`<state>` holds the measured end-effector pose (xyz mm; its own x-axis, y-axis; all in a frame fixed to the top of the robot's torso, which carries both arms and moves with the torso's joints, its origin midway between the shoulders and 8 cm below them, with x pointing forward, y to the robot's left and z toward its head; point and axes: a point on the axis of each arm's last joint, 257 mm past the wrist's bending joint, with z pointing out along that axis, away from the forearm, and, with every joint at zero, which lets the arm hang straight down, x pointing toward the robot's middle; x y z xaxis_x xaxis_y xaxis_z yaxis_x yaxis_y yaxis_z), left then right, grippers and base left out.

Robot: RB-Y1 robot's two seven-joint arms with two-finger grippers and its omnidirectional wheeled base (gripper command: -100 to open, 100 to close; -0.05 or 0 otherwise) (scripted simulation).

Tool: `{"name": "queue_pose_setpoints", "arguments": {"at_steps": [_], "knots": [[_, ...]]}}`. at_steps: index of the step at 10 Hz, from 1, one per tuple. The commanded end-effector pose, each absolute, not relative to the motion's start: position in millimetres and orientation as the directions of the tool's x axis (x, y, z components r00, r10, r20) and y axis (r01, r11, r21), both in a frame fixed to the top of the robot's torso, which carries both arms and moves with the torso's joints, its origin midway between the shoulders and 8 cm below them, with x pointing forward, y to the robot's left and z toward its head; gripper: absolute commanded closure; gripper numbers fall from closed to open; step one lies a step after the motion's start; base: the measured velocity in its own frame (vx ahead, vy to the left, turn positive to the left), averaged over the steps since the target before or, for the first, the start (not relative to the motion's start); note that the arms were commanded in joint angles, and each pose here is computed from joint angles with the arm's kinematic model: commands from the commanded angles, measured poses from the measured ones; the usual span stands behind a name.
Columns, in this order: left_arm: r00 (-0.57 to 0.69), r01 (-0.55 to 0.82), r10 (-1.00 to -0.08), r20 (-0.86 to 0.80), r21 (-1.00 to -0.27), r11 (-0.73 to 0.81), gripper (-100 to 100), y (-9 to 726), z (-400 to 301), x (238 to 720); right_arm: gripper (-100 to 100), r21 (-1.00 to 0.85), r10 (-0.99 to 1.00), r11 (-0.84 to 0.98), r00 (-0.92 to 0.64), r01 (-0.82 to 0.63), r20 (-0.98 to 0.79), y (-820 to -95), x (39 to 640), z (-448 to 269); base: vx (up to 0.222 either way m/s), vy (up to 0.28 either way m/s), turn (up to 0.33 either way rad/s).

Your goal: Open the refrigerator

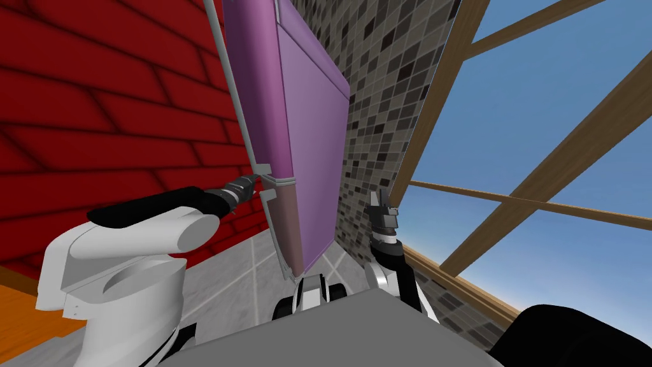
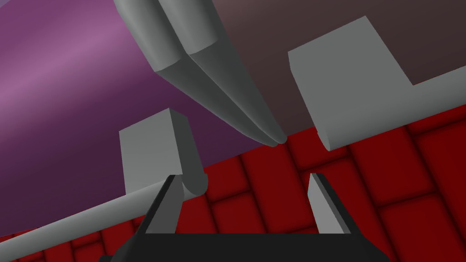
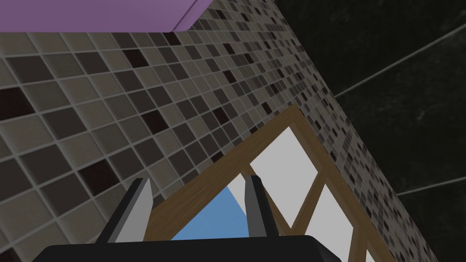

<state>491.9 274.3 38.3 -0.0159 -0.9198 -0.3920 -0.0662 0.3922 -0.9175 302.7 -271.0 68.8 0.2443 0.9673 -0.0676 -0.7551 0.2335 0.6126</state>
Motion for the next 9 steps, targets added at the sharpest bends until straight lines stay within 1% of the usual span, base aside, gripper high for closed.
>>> {"name": "queue_pose_setpoints", "arguments": {"at_steps": [1, 6, 9], "knots": [[-0.010, -0.045, -0.917, -0.398, -0.916, 0.398, -100, 275, 53, 494, 0, 0.613, 0.967, 0.234, 0.244, -0.755, -0.068, -271, 303, 69, -0.010, 0.026, -0.024], [-0.036, -0.028, -0.906, -0.422, -0.906, 0.423, -100, 266, 70, 492, 0, 0.613, 0.967, 0.233, 0.244, -0.755, -0.068, -271, 303, 69, -0.009, 0.027, -0.039], [-0.058, -0.039, -0.895, -0.442, -0.895, 0.445, -100, 263, 75, 491, 0, 0.613, 0.967, 0.234, 0.244, -0.755, -0.068, -271, 303, 69, -0.012, 0.039, -0.061]]}}
